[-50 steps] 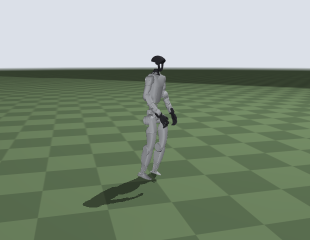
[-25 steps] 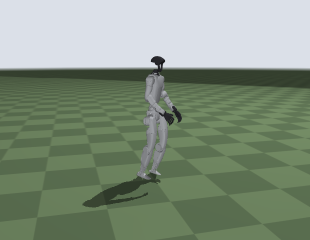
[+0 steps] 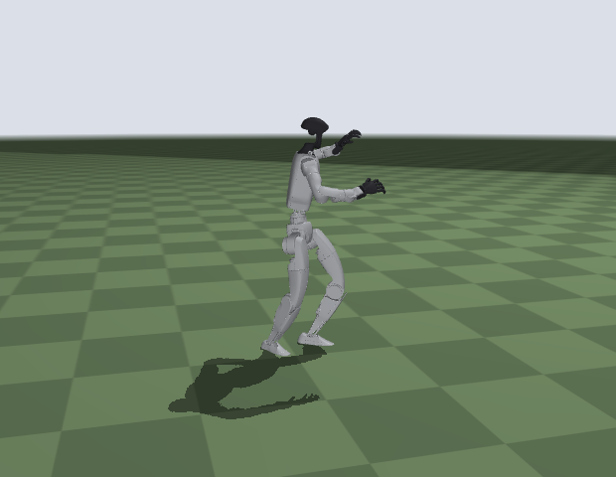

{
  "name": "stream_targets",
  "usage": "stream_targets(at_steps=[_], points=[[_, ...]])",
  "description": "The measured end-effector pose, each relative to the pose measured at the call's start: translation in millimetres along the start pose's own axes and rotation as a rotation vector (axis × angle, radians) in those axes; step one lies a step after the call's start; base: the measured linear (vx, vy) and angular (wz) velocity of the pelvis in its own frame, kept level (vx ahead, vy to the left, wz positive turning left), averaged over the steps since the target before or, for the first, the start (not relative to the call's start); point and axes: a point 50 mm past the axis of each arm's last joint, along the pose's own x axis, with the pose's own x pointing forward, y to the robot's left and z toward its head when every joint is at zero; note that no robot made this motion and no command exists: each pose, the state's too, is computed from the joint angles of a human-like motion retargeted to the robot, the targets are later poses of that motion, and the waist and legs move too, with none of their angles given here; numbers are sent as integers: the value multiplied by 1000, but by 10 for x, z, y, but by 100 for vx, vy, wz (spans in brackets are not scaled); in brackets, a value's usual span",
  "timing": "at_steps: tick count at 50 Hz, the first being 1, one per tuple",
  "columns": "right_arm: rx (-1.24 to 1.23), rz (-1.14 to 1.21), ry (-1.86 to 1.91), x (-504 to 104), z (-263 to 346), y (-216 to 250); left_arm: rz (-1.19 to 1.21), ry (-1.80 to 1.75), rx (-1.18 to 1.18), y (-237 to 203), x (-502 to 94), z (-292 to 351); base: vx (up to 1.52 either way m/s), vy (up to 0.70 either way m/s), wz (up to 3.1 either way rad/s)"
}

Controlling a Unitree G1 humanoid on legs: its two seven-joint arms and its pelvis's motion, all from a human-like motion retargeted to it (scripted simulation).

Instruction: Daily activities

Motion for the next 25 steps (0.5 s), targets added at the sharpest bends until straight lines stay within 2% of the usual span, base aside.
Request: stream_targets(at_steps=[5, 12, 17, 20, 23, 25], points=[[-132, -114, 86, -203, -148, -410, 317, -211, 174, 695, 351, 176, 13, 7, 0], [-203, -249, 250, -523, -400, -693, 676, -367, 388, 1380, 400, 392, 12, 11, -23], [-80, -394, 271, -454, -472, -655, 957, -449, 509, 1744, 333, 557, 8, 16, -75], [89, -424, 168, 31, -325, -407, 1101, -487, 510, 1867, 373, 642, 0, 20, -110], [247, -271, -48, 871, 263, 108, 974, -423, 384, 1715, 590, 544, -6, 22, -101], [267, -42, -224, 1314, 890, 579, 613, -280, 270, 1345, 803, 265, -9, 22, -100]])
